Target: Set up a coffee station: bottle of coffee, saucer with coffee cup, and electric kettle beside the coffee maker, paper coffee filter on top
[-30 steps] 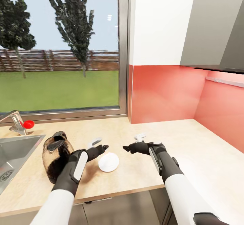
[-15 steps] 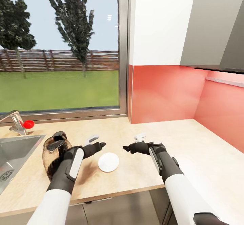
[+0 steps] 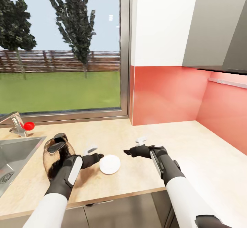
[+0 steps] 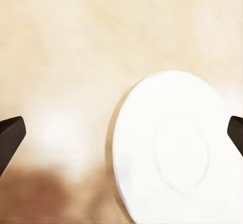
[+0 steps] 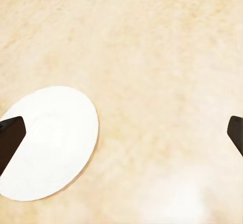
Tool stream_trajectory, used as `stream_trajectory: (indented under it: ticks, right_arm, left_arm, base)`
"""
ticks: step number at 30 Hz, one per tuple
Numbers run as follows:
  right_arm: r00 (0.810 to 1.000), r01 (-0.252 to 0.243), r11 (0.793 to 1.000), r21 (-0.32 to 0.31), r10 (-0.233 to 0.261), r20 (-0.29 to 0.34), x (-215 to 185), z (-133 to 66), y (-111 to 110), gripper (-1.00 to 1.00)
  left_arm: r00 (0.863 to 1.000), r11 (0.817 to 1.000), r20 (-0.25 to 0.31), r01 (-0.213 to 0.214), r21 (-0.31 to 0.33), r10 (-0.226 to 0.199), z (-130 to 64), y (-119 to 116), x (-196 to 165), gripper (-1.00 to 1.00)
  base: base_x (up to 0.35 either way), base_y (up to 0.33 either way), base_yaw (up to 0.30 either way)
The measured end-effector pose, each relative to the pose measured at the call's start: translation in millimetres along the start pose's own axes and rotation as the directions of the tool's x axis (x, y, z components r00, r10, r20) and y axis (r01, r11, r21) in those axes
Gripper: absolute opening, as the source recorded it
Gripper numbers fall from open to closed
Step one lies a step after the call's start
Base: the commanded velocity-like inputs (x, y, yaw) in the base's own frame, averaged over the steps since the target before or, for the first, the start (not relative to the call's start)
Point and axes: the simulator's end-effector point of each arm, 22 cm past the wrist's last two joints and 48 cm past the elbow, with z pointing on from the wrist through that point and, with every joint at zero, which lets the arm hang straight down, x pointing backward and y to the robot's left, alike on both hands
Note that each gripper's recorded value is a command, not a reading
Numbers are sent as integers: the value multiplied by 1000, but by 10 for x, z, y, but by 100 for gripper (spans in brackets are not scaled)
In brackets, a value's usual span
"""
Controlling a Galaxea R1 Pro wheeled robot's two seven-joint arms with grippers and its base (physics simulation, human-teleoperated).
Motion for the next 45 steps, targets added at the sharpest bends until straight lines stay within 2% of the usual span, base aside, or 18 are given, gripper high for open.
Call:
stream_trajectory:
  ticks: [7,17,20,32,45]
  right_arm:
    - [1000,-3,1000,-9,3,-3,10,19,48,100]
    - [998,-26,999,-24,25,-53,246,90,85,100]
    - [997,-50,997,-51,46,-65,316,105,152,100]
    - [996,-92,994,-66,90,-26,84,31,185,100]
    - [976,-186,973,-134,168,-136,426,76,379,100]
  left_arm:
    - [999,1000,-42,8,-13,-8,72,67,174,100]
    - [999,1000,-51,11,-13,-12,82,77,206,100]
    - [998,1000,-61,25,10,-24,83,41,294,100]
    - [999,1000,-47,13,-6,-13,59,56,157,100]
    - [994,999,-102,38,23,-36,21,-6,217,100]
  base:
    - [0,0,0]
    - [0,0,0]
    - [0,0,0]
    - [0,0,0]
    - [0,0,0]
